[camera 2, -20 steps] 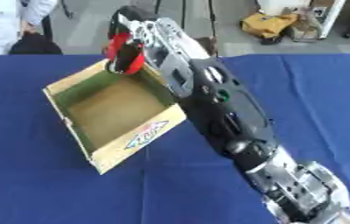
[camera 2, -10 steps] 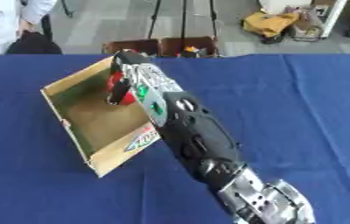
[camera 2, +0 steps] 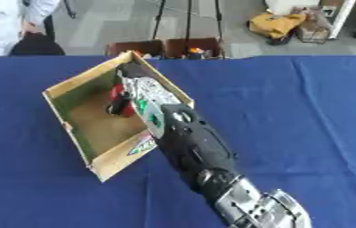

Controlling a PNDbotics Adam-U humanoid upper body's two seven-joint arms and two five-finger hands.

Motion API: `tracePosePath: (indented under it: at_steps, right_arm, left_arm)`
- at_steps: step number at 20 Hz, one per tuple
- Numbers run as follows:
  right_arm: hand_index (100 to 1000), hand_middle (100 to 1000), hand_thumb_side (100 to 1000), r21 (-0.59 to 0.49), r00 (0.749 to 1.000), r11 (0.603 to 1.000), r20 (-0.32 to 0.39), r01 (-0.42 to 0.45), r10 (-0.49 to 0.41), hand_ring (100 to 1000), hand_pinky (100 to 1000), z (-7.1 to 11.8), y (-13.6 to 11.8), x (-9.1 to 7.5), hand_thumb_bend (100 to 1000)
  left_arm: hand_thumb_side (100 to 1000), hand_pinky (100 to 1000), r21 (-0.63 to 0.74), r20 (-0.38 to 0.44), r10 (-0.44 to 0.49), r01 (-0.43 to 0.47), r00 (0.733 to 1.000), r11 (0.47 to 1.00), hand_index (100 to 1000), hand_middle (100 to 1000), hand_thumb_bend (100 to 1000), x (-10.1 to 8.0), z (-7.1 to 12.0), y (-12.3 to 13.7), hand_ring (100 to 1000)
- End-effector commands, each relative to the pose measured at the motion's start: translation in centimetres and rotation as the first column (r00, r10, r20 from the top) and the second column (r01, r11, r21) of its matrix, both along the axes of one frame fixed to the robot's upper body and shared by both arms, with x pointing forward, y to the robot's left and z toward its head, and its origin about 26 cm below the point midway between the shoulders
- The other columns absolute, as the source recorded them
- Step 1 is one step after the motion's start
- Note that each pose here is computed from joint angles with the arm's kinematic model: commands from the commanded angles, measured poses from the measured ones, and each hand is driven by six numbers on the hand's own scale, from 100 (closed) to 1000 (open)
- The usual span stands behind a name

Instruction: Pick up objects on the table and place them in the box.

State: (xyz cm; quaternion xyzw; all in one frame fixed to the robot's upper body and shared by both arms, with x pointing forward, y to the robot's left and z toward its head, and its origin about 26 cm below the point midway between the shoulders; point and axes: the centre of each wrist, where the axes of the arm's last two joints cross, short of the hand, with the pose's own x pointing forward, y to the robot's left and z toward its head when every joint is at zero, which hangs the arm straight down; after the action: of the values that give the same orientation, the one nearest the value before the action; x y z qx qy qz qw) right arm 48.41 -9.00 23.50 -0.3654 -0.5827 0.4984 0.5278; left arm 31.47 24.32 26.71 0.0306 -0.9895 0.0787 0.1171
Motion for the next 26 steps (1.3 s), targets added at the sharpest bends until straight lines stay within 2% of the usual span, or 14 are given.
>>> tracePosePath:
  at_steps: [1,2,3,6,8,11,13,20,23,26]
  right_arm:
    - [647,565,100,-0.002,1.0,1.0,-0.005,-0.025,0.025,568,426,-0.1,0.4,0.0,204]
    - [699,652,100,-0.008,0.999,0.999,0.007,-0.04,0.041,610,478,0.2,0.4,-0.1,336]
    - [741,692,100,-0.015,0.998,0.998,0.019,-0.055,0.055,635,508,0.5,0.5,-0.2,401]
    - [811,760,115,-0.018,0.994,0.995,0.044,-0.094,0.095,700,579,1.7,0.3,-0.5,431]
    - [830,802,195,-0.012,0.991,0.994,0.076,-0.11,0.111,735,614,3.0,0.0,-0.8,451]
    - [844,812,257,-0.011,0.979,0.991,0.154,-0.132,0.133,743,632,5.8,-0.4,-1.8,460]
    - [850,813,281,-0.014,0.963,0.989,0.227,-0.147,0.146,743,633,7.8,-0.7,-2.7,461]
    - [847,801,271,0.021,0.88,0.975,0.436,-0.222,0.191,731,621,13.3,-1.9,-7.2,444]
    - [849,808,270,0.001,0.826,0.971,0.526,-0.24,0.203,728,600,15.0,-3.3,-9.6,442]
    - [846,785,273,-0.014,0.758,0.968,0.619,-0.25,0.205,717,592,16.1,-5.2,-12.5,438]
  left_arm:
    - [1000,632,0.01,0.028,-0.004,0.004,1.0,1.0,867,813,100,-0.3,0.8,0.0,849]
    - [1000,632,0.01,0.027,-0.003,0.003,1.0,1.0,867,813,100,-0.3,0.8,0.1,849]
    - [1000,633,0.01,0.025,-0.003,0.002,1.0,1.0,867,813,100,-0.3,0.8,0.1,849]
    - [1000,633,0.012,0.023,0.0,0.0,1.0,1.0,867,813,100,-0.3,0.7,0.1,848]
    - [1000,633,0.014,0.021,0.003,-0.003,1.0,1.0,867,813,100,-0.3,0.7,0.2,849]
    - [1000,633,0.017,0.018,0.008,-0.008,1.0,1.0,867,813,100,-0.3,0.7,0.3,849]
    - [1000,634,0.019,0.018,0.011,-0.011,1.0,1.0,867,813,100,-0.3,0.6,0.4,848]
    - [1000,634,0.021,0.011,0.021,-0.022,1.0,1.0,867,813,100,-0.4,0.5,0.6,848]
    - [1000,634,0.021,0.014,0.028,-0.029,0.999,0.999,867,813,100,-0.4,0.5,0.7,848]
    - [1000,635,0.019,0.016,0.033,-0.034,0.999,0.999,867,812,100,-0.4,0.5,0.8,847]
